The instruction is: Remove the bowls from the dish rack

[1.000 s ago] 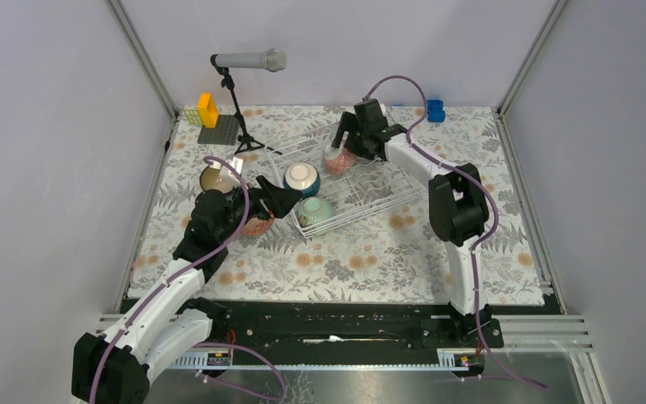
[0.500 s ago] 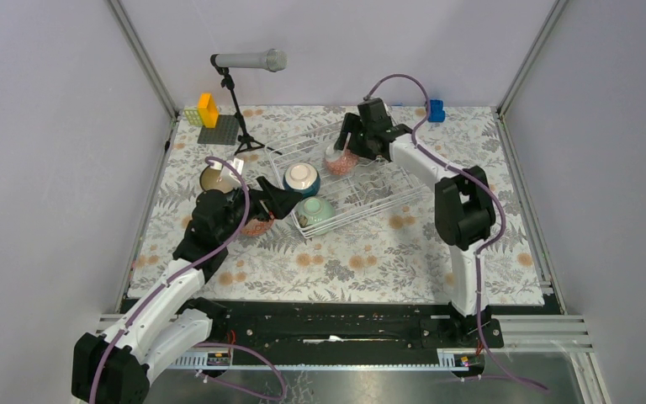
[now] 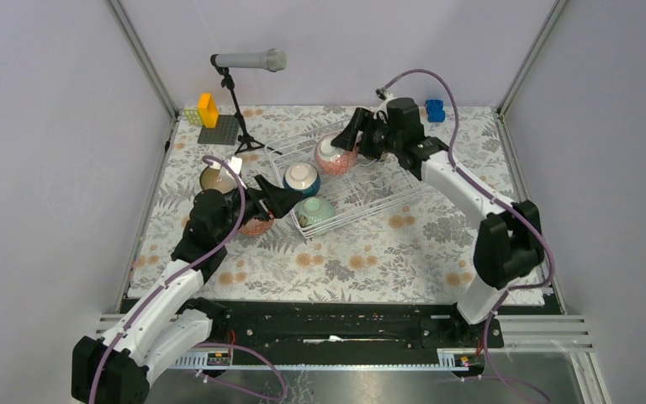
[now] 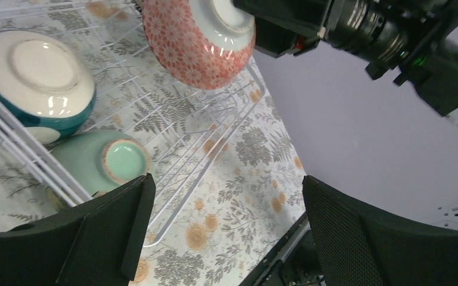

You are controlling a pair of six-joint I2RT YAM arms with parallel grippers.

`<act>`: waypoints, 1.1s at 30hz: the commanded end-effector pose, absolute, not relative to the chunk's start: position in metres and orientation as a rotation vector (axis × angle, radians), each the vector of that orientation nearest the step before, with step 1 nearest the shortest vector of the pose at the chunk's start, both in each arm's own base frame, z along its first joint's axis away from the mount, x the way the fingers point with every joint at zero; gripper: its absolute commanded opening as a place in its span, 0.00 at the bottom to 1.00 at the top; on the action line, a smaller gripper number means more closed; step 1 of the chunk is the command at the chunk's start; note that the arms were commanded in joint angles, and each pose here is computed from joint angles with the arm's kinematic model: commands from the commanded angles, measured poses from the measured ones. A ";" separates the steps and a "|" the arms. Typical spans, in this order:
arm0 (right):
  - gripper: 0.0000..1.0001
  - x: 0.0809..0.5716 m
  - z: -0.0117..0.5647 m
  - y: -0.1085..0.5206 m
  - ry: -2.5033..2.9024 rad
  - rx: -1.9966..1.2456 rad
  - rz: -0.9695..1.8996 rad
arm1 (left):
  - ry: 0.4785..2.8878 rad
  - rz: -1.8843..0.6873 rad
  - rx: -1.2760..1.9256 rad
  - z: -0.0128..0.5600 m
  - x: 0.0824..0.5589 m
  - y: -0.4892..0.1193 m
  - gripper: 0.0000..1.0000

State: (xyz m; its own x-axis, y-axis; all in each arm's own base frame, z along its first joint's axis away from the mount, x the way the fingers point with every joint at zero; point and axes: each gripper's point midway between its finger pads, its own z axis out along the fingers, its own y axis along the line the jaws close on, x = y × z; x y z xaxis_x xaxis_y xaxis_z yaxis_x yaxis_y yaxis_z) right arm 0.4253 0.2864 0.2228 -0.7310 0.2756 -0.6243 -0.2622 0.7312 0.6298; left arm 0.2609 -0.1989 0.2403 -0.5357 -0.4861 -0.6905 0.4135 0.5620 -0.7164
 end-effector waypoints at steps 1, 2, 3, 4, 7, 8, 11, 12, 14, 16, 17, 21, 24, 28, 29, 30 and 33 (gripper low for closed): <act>0.64 0.400 0.295 0.291 1.948 -0.041 1.308 | 1.649 -1.281 -0.013 0.297 0.260 -0.210 0.99; 0.63 0.395 0.301 0.288 1.914 -0.041 1.364 | 1.636 -1.299 -0.006 0.302 0.261 -0.212 0.99; 0.63 0.388 0.307 0.285 1.885 -0.039 1.416 | 1.626 -1.320 0.003 0.306 0.262 -0.213 0.99; 0.62 0.382 0.313 0.282 1.850 -0.048 1.462 | 1.599 -1.345 0.013 0.315 0.262 -0.215 0.99; 0.61 0.363 0.333 0.276 1.735 -0.100 1.530 | 1.531 -1.456 0.037 0.333 0.262 -0.220 0.99; 0.61 0.358 0.338 0.276 1.710 -0.118 1.543 | 1.505 -1.502 0.042 0.340 0.261 -0.222 0.99; 0.61 0.342 0.354 0.276 1.639 -0.174 1.599 | 1.457 -1.626 0.041 0.351 0.260 -0.228 0.99; 0.61 0.336 0.360 0.276 1.615 -0.193 1.625 | 1.436 -1.656 0.048 0.356 0.259 -0.229 0.99; 0.61 0.325 0.372 0.276 1.560 -0.234 1.680 | 1.409 -1.704 0.051 0.361 0.258 -0.231 0.99; 0.60 0.316 0.380 0.277 1.524 -0.271 1.726 | 1.391 -1.742 0.052 0.365 0.258 -0.233 0.99; 0.60 0.312 0.382 0.277 1.518 -0.286 1.751 | 1.375 -1.761 0.063 0.369 0.257 -0.234 0.99; 0.58 0.302 0.389 0.279 1.461 -0.331 1.843 | 1.303 -1.858 0.123 0.383 0.246 -0.238 0.99; 0.58 0.299 0.391 0.280 1.441 -0.333 1.894 | 1.234 -1.917 0.171 0.394 0.236 -0.240 0.95; 0.56 0.297 0.391 0.283 1.433 -0.335 1.935 | 1.196 -1.951 0.202 0.401 0.231 -0.242 0.88; 0.56 0.296 0.391 0.284 1.435 -0.339 1.940 | 1.185 -1.957 0.212 0.403 0.229 -0.242 0.87; 0.56 0.296 0.390 0.285 1.439 -0.339 1.943 | 1.174 -1.961 0.221 0.405 0.228 -0.242 0.85; 0.56 0.298 0.386 0.287 1.449 -0.332 1.949 | 1.145 -1.965 0.249 0.412 0.222 -0.242 0.82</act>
State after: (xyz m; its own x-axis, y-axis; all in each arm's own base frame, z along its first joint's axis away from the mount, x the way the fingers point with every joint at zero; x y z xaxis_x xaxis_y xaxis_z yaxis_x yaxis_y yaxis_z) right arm 0.3134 0.2861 0.3656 -0.7699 0.3654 -0.5232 -0.5878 -0.0869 0.8043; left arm 0.2469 -0.2459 0.3756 -0.6966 -0.5540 -0.4559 0.6310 -0.1706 -0.7568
